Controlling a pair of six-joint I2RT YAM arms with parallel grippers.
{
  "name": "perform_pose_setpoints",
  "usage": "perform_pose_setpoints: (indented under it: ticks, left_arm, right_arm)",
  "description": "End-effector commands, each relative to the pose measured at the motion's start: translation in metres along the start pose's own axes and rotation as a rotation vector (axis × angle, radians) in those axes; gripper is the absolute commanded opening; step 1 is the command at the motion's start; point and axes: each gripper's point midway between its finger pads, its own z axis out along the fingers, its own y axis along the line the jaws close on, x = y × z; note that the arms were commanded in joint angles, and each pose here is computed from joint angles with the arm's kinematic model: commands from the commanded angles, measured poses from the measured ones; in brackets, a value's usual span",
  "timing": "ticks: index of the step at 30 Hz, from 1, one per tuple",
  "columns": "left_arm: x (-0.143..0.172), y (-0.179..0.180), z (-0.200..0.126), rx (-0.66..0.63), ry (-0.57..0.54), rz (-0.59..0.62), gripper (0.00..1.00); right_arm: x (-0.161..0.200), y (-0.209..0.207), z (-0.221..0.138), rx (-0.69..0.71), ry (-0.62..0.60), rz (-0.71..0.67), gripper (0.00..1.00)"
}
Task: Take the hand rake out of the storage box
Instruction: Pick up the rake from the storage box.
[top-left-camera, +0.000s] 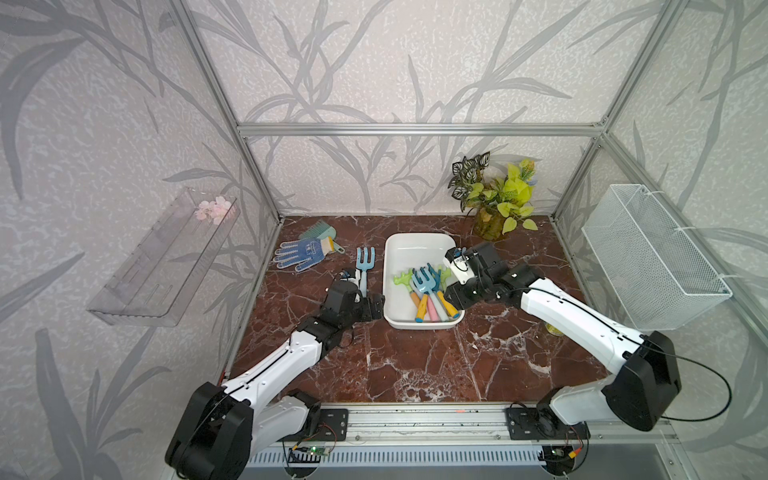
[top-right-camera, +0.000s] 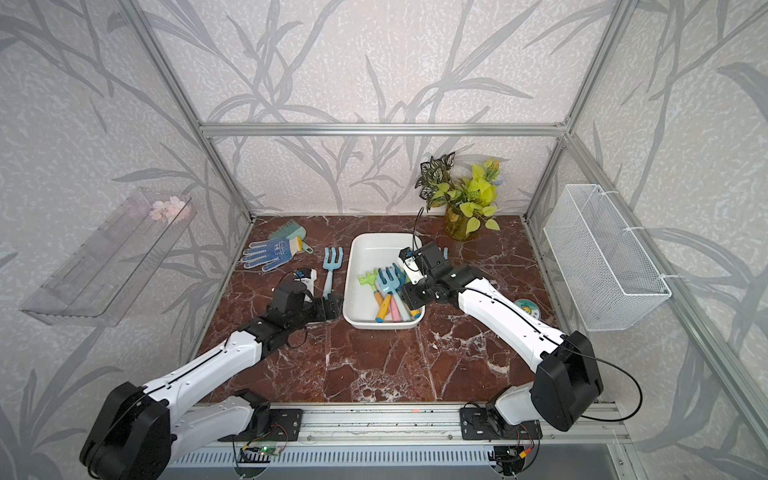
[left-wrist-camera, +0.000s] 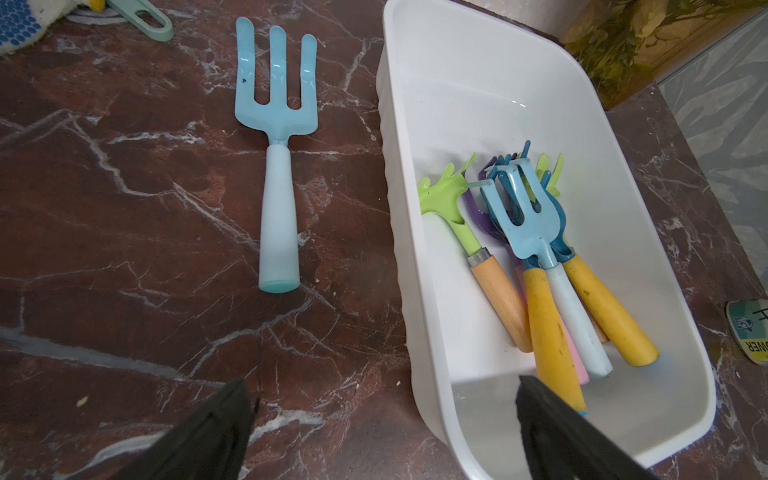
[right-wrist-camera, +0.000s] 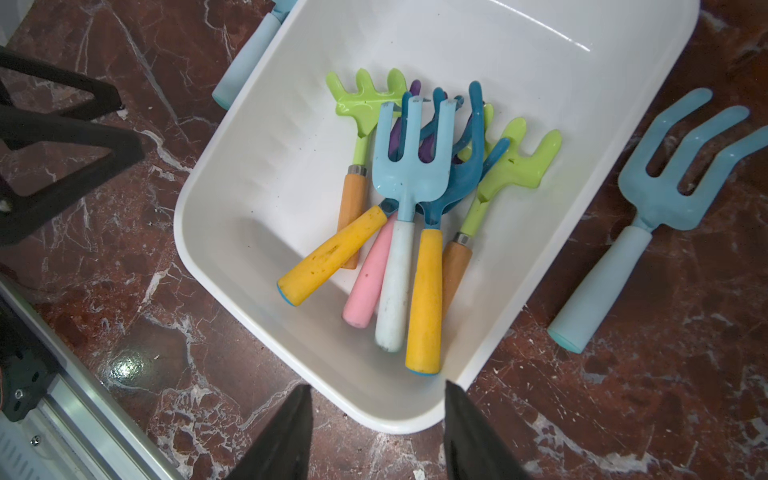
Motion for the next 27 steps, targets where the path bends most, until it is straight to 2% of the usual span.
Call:
perform_pose_setpoints:
  ticks: [1,8,15,27]
  left_arm:
    - [-0.005,0.000,-0.005,0.002,-0.035,0.004,1.00]
    - [-0.006,0.001,-0.003,-0.001,-0.036,0.001,1.00]
    - [-0.005,0.001,-0.004,0.000,-0.035,0.002,1.00]
    - [-0.005,0.000,-0.004,0.002,-0.038,0.002,1.00]
  right_arm:
    - [0.016,-0.001,0.017,0.022,0.074,-0.005,0.50]
    - [0.025,0.004,0.048,0.028,0.159,-0.003,0.50]
    - [0.030,0.009,0.079,0.034,0.232,-0.010,0.60]
    - [0.027,0.004,0.115,0.056,0.276,0.020,0.58]
